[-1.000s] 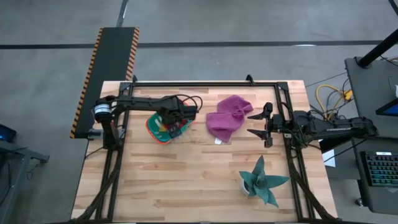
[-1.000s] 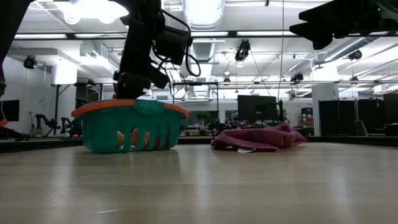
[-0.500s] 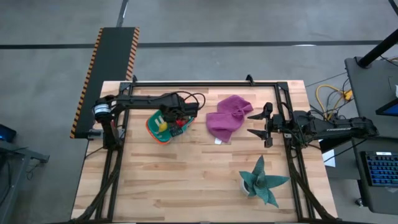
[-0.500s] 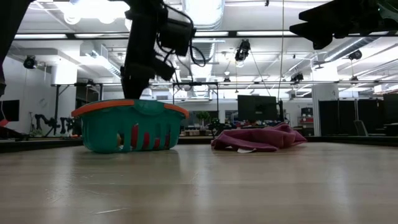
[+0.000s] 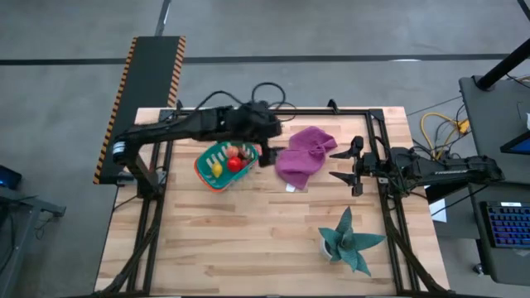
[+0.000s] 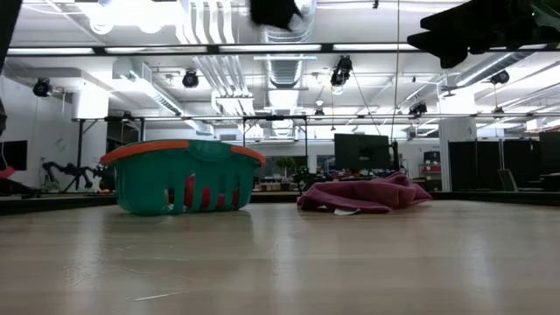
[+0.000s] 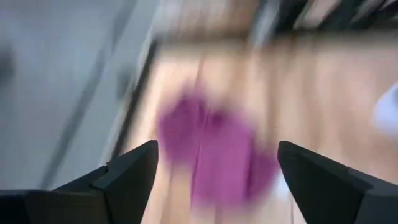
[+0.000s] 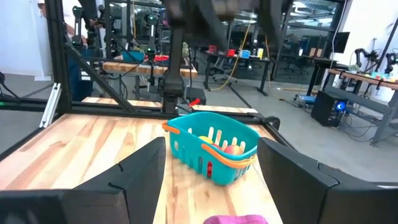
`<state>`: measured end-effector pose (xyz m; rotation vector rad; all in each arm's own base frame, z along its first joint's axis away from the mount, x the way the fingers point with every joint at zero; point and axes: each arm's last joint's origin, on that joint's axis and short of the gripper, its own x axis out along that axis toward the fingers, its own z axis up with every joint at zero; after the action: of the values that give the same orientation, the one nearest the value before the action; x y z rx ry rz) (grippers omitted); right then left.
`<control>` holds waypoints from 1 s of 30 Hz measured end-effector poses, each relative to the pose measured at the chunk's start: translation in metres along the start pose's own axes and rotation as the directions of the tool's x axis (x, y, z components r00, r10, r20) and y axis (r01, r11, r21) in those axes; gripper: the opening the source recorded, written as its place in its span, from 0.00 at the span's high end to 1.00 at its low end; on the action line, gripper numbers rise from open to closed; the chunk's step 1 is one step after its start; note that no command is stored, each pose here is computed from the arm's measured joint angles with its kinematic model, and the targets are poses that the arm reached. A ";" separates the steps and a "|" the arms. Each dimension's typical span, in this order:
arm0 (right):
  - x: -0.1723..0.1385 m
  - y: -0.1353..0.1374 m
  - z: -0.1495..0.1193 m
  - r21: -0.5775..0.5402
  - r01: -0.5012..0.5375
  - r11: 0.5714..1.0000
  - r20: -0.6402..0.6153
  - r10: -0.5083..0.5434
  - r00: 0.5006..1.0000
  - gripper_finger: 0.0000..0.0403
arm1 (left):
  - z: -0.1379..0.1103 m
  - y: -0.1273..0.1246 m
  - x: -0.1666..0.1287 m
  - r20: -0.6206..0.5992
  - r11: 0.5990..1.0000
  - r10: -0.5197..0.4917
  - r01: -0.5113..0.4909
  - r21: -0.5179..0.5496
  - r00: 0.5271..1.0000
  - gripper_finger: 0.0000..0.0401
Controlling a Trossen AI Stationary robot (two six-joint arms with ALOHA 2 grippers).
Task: Pick and placing Produce into tupperware
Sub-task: Return to Home Position
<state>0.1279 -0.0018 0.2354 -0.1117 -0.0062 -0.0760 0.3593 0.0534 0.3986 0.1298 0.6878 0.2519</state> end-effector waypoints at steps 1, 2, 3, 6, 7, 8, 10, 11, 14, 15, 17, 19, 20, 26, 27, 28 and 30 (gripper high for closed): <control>0.000 0.000 0.000 0.000 0.000 1.000 0.002 0.000 1.000 0.39 | 0.010 -0.005 -0.005 0.115 0.998 -0.032 0.026 0.049 0.993 0.22; 0.000 0.000 0.001 0.000 0.001 1.000 0.006 -0.001 1.000 0.39 | 0.017 -0.009 -0.010 0.213 0.994 -0.070 0.049 0.102 0.975 0.24; 0.000 0.000 0.001 0.002 0.001 1.000 0.014 -0.002 1.000 0.39 | 0.024 -0.014 -0.016 0.308 0.986 -0.107 0.061 0.156 0.945 0.25; -0.001 -0.001 0.005 0.006 0.005 1.000 0.043 -0.005 0.999 0.39 | 0.032 -0.025 -0.025 0.472 0.951 -0.222 0.082 0.300 0.853 0.27; -0.001 -0.001 0.006 0.007 0.005 1.000 0.046 -0.005 0.999 0.39 | 0.030 -0.027 -0.027 0.489 0.938 -0.253 0.088 0.334 0.835 0.28; -0.002 -0.001 0.009 0.013 0.005 1.000 0.050 -0.006 0.999 0.39 | 0.028 -0.028 -0.028 0.497 0.931 -0.266 0.087 0.354 0.826 0.29; -0.003 -0.002 0.018 0.048 0.004 0.999 0.069 -0.008 0.998 0.39 | 0.023 -0.028 -0.033 0.507 0.927 -0.272 0.082 0.365 0.818 0.30; -0.003 -0.003 0.022 0.061 0.002 0.998 0.078 -0.007 0.997 0.39 | 0.019 -0.028 -0.033 0.504 0.925 -0.274 0.081 0.371 0.819 0.32; -0.005 -0.003 0.030 0.056 -0.016 0.998 0.046 0.013 0.999 0.40 | 0.006 -0.029 -0.040 0.506 0.919 -0.278 0.074 0.386 0.816 0.37; -0.006 -0.003 0.031 0.053 -0.021 0.998 0.019 0.020 1.000 0.42 | 0.002 -0.030 -0.042 0.516 0.919 -0.282 0.072 0.389 0.809 0.40; -0.008 -0.003 0.032 0.051 -0.036 0.998 -0.019 0.037 0.999 0.46 | -0.007 -0.029 -0.052 0.526 0.918 -0.285 0.071 0.390 0.801 0.46; -0.011 -0.003 0.033 0.050 -0.051 0.997 -0.030 0.052 0.998 0.54 | -0.016 -0.027 -0.067 0.549 0.919 -0.285 0.061 0.389 0.786 0.52; -0.012 -0.002 0.032 0.048 -0.062 0.997 -0.036 0.064 0.997 0.58 | -0.020 -0.025 -0.076 0.564 0.921 -0.281 0.053 0.386 0.776 0.55; -0.024 -0.001 0.028 0.012 -0.143 0.990 -0.028 0.143 0.989 0.93 | -0.055 -0.019 -0.111 0.629 0.934 -0.266 0.033 0.356 0.730 0.73; -0.027 -0.001 0.027 0.011 -0.145 0.989 -0.030 0.145 0.989 0.95 | -0.060 -0.019 -0.115 0.643 0.937 -0.262 0.029 0.349 0.720 0.75; -0.030 -0.001 0.026 0.012 -0.144 0.989 -0.026 0.144 0.989 0.96 | -0.066 -0.018 -0.119 0.653 0.939 -0.256 0.023 0.344 0.713 0.78; -0.034 -0.001 0.023 0.016 -0.140 0.990 -0.014 0.140 0.990 0.97 | -0.076 -0.016 -0.125 0.666 0.946 -0.230 0.000 0.326 0.709 0.83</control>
<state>0.0935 0.0025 0.2576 -0.0967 0.0157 0.0632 0.2205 0.0064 0.4128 0.4538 -0.0427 -0.0438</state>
